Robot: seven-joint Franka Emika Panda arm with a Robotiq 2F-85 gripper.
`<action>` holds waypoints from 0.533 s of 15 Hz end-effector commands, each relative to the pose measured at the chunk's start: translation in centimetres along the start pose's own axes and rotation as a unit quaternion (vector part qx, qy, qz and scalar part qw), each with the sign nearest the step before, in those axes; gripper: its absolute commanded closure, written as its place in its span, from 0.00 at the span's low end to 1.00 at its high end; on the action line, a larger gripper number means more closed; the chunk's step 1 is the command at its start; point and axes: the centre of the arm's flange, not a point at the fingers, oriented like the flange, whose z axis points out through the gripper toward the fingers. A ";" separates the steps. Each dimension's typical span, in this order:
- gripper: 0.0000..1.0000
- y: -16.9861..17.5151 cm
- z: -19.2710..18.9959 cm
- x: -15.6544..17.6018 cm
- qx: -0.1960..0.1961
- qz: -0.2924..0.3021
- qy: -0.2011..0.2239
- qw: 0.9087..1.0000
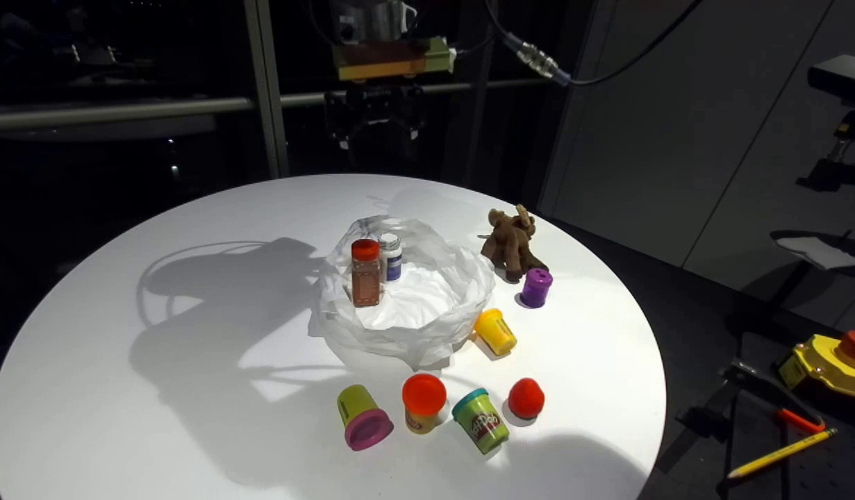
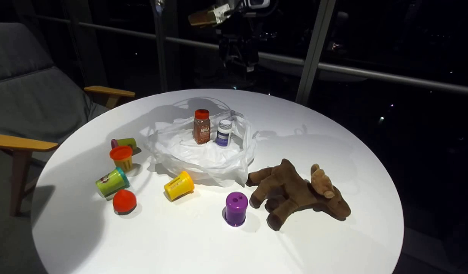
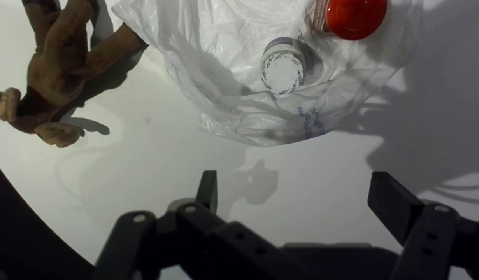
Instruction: Put all the objects in the white plastic bag
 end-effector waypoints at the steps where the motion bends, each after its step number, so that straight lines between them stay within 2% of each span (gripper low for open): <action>1: 0.00 2.0 -4.8 -7.2 0.029 -0.086 -0.030 0.995; 3: 0.00 0.8 -5.1 -10.5 0.032 -0.134 -0.055 0.989; 5: 0.00 -1.2 -3.8 -14.2 0.025 -0.169 -0.101 0.980; 8: 0.00 -4.3 -0.5 -20.6 0.007 -0.229 -0.129 0.965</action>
